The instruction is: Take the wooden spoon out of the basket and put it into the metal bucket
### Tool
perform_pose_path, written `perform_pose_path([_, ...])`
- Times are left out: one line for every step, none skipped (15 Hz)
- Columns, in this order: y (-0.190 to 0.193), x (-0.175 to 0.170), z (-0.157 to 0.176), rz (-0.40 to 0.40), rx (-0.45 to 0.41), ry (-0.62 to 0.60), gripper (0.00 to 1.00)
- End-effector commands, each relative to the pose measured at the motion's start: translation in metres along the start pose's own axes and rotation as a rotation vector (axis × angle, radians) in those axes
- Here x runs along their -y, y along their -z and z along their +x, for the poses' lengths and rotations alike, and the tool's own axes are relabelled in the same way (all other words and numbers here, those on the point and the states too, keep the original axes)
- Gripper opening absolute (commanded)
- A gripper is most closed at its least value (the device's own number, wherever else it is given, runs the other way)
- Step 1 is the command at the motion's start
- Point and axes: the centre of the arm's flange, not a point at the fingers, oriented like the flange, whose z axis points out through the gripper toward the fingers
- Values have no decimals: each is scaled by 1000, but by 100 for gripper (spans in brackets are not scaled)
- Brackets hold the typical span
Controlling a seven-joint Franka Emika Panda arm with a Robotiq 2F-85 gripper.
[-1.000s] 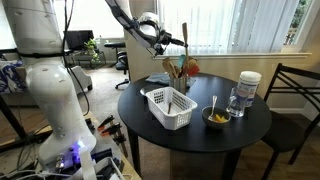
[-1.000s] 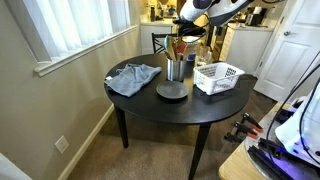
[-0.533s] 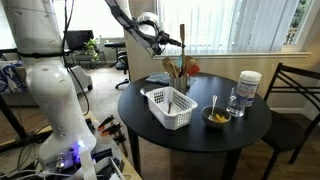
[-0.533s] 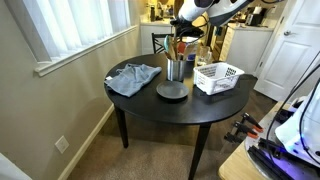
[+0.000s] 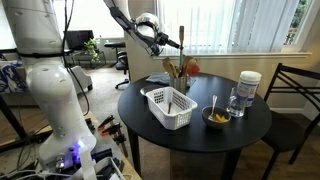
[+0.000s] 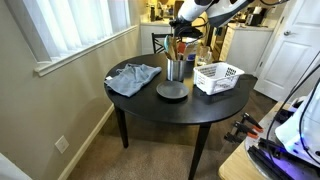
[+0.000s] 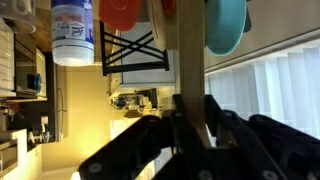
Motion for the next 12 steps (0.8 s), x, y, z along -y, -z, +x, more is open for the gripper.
perform_pose_path([13,-7,2,-10,36,-22,8])
perform_pose_path([13,-8,1,-12,49,-19,8])
perform_pose_path([13,-7,1,-23,47,-11,49])
perform_pose_path([13,-8,0,-24,51,-10,50])
perform_pose_path([12,-8,0,-28,54,-10,55])
perform_pose_path([12,-8,-1,-29,59,-10,62])
perform_pose_path([11,-8,-1,-32,60,-10,68])
perform_pose_path([11,-9,-1,-34,63,-9,75])
perform_pose_path([11,-9,-1,-37,65,-10,81])
perform_pose_path([11,-9,-1,-39,68,-11,88])
perform_pose_path([11,-9,-1,-41,68,-11,93])
perform_pose_path([11,-9,-2,-43,70,-11,99])
